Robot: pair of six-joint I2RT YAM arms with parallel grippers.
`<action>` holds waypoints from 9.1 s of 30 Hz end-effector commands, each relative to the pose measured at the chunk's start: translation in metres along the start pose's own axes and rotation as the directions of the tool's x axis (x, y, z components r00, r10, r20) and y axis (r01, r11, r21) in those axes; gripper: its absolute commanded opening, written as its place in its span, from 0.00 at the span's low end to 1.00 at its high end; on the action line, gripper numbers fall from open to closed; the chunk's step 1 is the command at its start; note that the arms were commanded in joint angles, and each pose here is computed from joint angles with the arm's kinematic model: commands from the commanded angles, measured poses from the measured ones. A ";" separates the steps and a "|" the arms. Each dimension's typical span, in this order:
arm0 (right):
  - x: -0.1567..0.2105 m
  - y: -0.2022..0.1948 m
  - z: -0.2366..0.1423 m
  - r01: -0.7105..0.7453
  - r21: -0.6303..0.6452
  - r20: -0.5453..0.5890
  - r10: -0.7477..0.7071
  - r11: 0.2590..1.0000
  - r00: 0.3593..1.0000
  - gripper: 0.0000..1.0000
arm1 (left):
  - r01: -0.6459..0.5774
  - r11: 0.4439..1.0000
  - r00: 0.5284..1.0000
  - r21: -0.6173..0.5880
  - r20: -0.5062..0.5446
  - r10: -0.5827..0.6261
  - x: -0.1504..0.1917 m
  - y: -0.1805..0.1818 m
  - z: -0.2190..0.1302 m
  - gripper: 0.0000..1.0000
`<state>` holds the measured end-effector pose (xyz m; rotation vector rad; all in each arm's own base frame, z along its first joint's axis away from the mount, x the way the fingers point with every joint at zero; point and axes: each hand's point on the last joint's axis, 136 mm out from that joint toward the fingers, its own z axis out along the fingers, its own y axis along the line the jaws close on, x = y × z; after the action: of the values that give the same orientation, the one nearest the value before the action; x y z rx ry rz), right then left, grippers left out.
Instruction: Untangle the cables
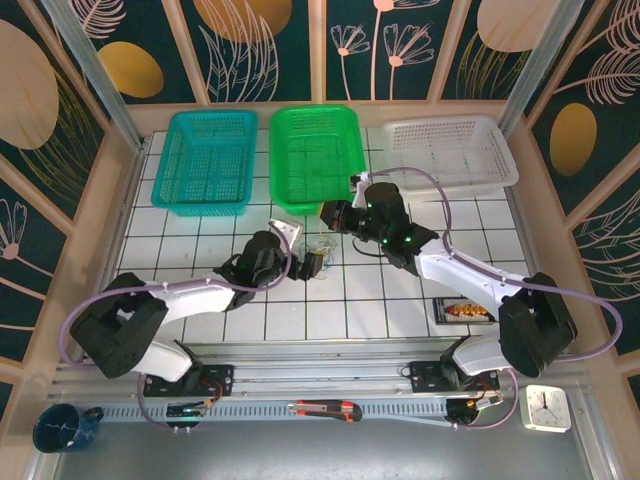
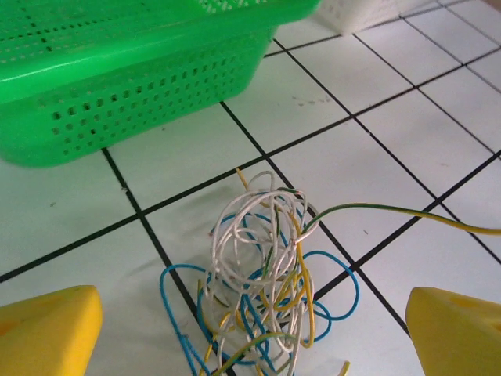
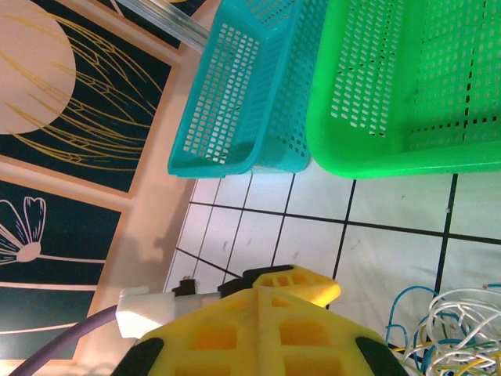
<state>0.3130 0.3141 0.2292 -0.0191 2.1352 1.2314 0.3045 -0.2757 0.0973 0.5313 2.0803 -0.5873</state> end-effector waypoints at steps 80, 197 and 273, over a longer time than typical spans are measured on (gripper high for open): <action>-0.312 -0.168 -0.088 -0.094 0.261 0.574 -0.076 0.961 0.815 0.59 | 0.290 0.951 0.937 0.103 0.172 -0.304 -0.082 -0.021 -0.044 0.99; 0.145 -0.057 0.098 0.683 0.292 -0.505 -0.498 0.670 0.705 0.35 | 0.732 0.679 0.661 -0.051 0.292 -0.691 -0.017 0.120 -0.103 0.99; -0.015 0.080 -0.021 0.024 -0.235 -0.010 -0.027 0.972 1.000 0.00 | 0.334 0.931 0.943 0.146 -0.049 -0.330 0.004 0.019 0.024 0.72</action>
<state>0.2928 0.3454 0.2485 -0.1707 2.1494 1.3135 0.3294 -0.2705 0.0771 0.2431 2.2084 -0.9368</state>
